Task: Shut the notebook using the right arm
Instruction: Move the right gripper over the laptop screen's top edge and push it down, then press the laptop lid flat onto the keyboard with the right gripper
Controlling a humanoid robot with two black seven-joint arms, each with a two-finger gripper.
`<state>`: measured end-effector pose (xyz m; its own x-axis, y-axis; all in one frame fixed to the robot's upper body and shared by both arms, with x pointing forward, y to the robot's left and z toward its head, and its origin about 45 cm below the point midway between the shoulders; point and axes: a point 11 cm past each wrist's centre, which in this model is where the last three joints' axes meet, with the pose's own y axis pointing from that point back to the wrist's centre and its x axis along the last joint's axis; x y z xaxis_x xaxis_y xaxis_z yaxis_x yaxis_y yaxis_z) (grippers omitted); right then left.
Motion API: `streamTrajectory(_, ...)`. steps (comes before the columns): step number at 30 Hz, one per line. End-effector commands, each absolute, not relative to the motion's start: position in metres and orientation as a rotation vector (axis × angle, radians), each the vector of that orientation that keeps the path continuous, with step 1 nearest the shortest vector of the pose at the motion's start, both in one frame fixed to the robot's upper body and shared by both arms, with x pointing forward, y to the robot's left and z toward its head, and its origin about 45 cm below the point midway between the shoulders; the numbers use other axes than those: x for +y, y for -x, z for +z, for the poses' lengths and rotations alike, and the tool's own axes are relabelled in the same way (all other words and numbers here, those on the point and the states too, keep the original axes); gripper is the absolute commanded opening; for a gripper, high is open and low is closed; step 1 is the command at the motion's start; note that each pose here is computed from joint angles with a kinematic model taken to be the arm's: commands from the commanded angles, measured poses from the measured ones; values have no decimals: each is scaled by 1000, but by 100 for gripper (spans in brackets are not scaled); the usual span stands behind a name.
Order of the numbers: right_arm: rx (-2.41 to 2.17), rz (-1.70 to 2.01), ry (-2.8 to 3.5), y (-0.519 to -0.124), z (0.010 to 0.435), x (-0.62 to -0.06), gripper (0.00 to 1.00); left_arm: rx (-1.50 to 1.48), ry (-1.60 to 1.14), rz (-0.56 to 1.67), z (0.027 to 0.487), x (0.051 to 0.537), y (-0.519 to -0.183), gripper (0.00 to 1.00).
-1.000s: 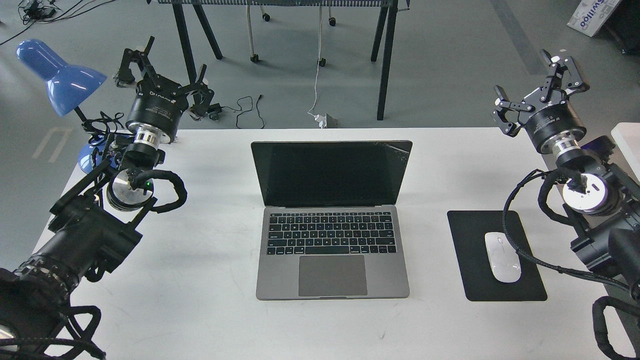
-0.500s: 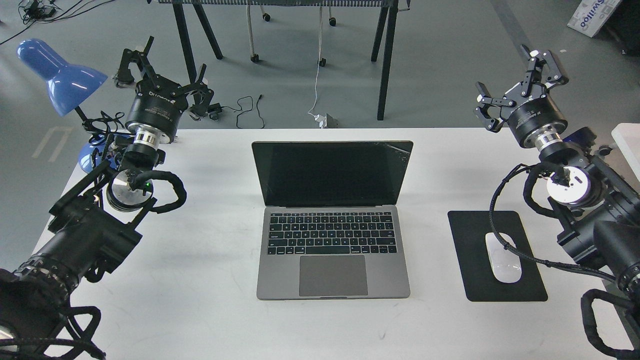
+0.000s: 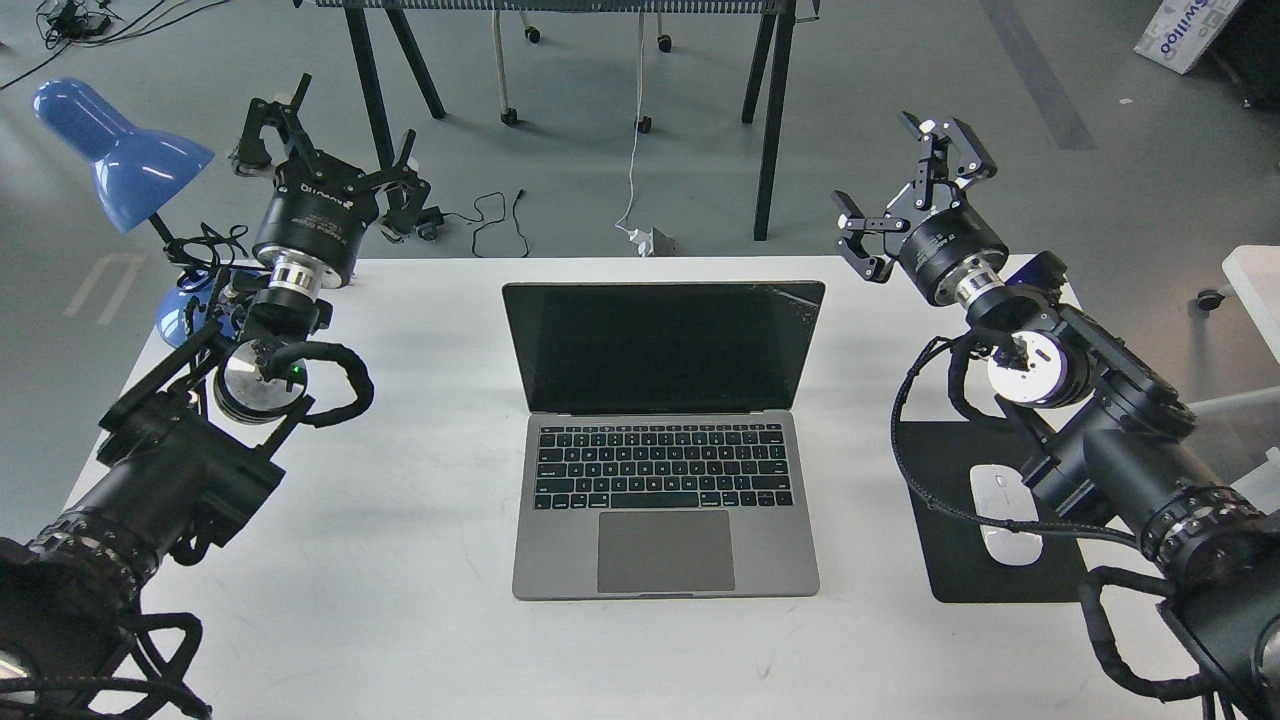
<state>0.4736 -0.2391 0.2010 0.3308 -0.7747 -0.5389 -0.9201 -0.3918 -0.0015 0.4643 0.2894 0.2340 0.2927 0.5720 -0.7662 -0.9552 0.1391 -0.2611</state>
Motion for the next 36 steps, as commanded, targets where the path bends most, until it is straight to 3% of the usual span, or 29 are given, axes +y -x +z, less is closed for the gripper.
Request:
streamTrajectory(1,1421,725,2353,-458,194,-218,100,563,832,1192,234,290,-464,100)
streamTrajectory(15,1293,778,2473,-407,171,-218,100,561,832,1189,234,289,-464,100)
streamTrajectory(36,1199,957,2827,-329,96,-208,100,558,838,1189,235,289,-464,100)
